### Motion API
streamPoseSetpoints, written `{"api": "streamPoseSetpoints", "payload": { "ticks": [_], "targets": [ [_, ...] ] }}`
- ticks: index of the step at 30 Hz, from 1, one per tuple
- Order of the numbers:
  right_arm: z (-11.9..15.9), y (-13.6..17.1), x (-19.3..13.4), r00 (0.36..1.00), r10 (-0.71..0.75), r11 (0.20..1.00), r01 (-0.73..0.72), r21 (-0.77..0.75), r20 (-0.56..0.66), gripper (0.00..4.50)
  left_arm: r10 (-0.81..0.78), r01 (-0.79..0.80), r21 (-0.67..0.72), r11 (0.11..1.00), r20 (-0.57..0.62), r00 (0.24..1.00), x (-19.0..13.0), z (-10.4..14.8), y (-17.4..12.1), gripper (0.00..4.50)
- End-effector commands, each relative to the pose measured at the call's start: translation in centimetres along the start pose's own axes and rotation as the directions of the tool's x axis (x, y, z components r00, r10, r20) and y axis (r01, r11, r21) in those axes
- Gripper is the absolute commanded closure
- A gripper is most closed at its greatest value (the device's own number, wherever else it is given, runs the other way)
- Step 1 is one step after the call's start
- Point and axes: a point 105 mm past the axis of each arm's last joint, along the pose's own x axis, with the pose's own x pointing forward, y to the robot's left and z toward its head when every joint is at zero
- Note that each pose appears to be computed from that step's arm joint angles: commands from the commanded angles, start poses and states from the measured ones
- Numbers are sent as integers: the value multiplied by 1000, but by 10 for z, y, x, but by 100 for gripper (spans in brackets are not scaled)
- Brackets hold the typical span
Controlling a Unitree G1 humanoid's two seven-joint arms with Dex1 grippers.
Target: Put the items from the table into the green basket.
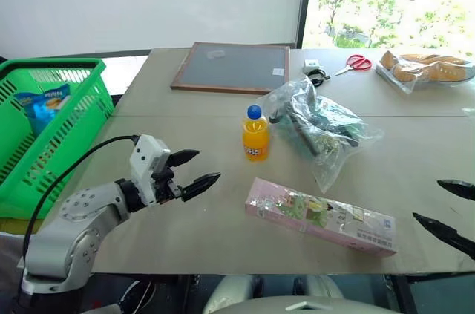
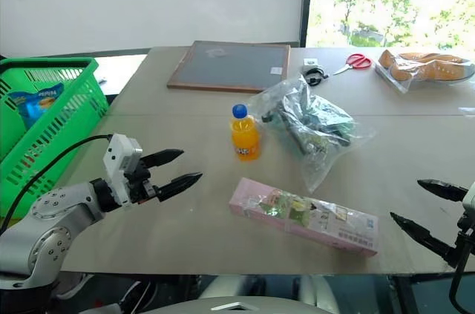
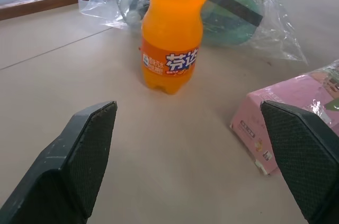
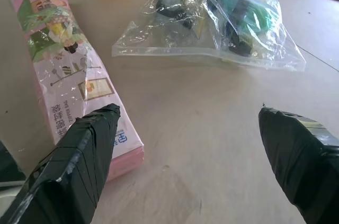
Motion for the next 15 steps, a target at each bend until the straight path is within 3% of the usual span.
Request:
{"api": "streamPoseSetpoints", "payload": {
  "ticks": [1,8,10,15],
  "targets": [
    [-1,-6,3,999,-25,1000,25,4,33,2,-11,9,51,999,45,999,1,17,-1,0],
    [35,10,73,981,90,991,-105,82,172,2,-71,62,101,993,93,993,5,36,-12,0],
    [45,18,97,978,143,989,-149,24,155,2,-101,90,133,987,81,992,4,37,-18,0],
    [74,6,151,987,109,994,-104,-44,119,2,-170,156,204,967,56,984,4,41,-38,0]
  ]
}}
